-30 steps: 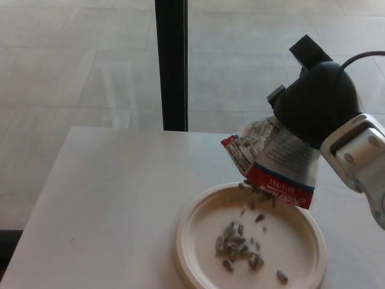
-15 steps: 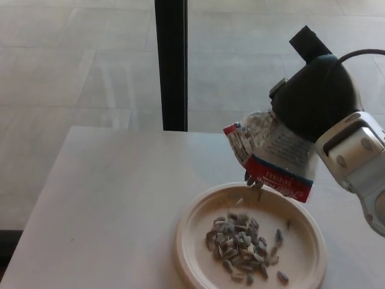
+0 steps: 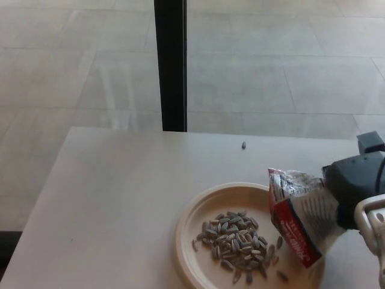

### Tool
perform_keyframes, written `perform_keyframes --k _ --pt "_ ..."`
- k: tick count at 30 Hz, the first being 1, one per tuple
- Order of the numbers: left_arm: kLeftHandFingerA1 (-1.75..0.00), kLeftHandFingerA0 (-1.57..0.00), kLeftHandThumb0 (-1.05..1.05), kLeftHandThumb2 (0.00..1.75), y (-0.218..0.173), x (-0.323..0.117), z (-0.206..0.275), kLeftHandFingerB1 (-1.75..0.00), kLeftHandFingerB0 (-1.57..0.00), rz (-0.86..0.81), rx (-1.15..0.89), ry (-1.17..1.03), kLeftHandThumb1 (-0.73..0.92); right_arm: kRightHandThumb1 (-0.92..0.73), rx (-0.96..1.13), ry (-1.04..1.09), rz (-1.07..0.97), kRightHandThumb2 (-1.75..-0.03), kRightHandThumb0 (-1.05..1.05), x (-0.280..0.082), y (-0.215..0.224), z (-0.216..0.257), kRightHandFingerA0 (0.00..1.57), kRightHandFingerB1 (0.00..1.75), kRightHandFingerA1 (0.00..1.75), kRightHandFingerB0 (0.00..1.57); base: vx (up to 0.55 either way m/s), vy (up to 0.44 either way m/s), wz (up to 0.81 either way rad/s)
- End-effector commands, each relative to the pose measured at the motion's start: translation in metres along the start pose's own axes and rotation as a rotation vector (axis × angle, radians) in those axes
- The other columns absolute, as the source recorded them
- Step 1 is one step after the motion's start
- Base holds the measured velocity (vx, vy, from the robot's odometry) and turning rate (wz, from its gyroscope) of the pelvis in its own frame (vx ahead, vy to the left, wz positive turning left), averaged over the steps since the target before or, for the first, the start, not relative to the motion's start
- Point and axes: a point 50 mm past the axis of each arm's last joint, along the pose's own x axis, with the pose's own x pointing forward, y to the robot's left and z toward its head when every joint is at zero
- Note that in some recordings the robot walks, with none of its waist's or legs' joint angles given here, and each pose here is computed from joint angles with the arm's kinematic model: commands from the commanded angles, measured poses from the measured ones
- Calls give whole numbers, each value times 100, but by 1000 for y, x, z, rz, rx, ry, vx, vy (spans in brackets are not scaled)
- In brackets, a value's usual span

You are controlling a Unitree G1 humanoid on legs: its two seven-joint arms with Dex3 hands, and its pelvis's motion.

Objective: The robot uses its right hand to pick up a bag of sunflower seeds kept in the middle of the desk and tilts it over a plate kept next to it to pour out a few seeds and then puts the bag of seeds back on the desk

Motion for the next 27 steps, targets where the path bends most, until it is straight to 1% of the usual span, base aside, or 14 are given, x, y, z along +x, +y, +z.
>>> perform_keyframes --k 1,5,6,7,9,10,11,19,20,21,22,23,26,27 --pt "-58 -41 -73 63 2 -4 -5 -43 -41 -4 8 12 76 -64 327 154 65 -70 -37 -3 32 -27 85 53 160 52 0 0 0" --pt "-59 -41 -72 63 2 -6 -11 -43 -40 6 6 27 77 -64 473 216 79 -79 -37 -6 43 -31 86 59 161 41 0 0 0" --pt "-58 -42 -71 63 2 -6 -11 -43 -41 7 10 29 78 -62 506 227 85 -81 -37 -7 45 -32 86 72 166 50 0 0 0" --pt "-63 -43 -73 63 2 -6 -12 -45 -45 9 13 32 77 -49 580 242 93 -104 -40 -9 48 -33 118 105 132 78 0 0 0" --pt "-63 -43 -73 63 2 -7 -13 -45 -45 11 5 34 77 -49 626 243 91 -104 -40 -10 49 -32 118 105 132 78 0 0 0" --pt "-61 -43 -71 63 2 -8 -15 -44 -44 12 -7 40 78 -51 714 242 87 -96 -27 -11 52 -31 107 139 174 77 0 0 0" --pt "-61 -44 -72 63 2 -8 -16 -45 -45 15 -2 44 78 -50 745 237 91 -97 -35 -12 54 -30 94 136 175 88 0 0 0" --pt "-60 -44 -71 63 2 -8 -18 -45 -45 21 -9 53 77 -55 1012 96 86 -96 -22 -22 73 -10 95 77 146 97 0 0 0" --pt "-60 -45 -71 63 2 -8 -18 -45 -44 21 -5 54 78 -65 1050 66 103 -81 -25 -24 77 -6 100 65 139 86 0 0 0" --pt "-58 -41 -70 64 2 -8 -17 -44 -42 18 -13 51 78 -71 1060 24 162 -61 -42 -26 80 0 97 38 99 52 0 0 0" --pt "-59 -42 -71 63 2 -8 -17 -45 -43 19 -25 49 78 -68 1077 -26 196 -61 -45 -30 83 6 87 33 82 40 0 0 0" --pt "-59 -44 -70 63 1 -7 -17 -44 -44 24 -30 57 78 -68 1057 -94 228 -60 -55 -32 88 9 44 28 61 14 0 0 0" --pt "-59 -44 -70 63 1 -7 -17 -45 -44 28 -26 60 78 -68 1004 -157 260 -61 -62 -36 94 12 23 24 53 7 0 0 0" --pt "-59 -44 -72 63 2 -7 -17 -45 -45 29 -21 62 78 -50 1025 -217 259 -90 -78 -40 98 14 2 24 26 0 0 0 0"
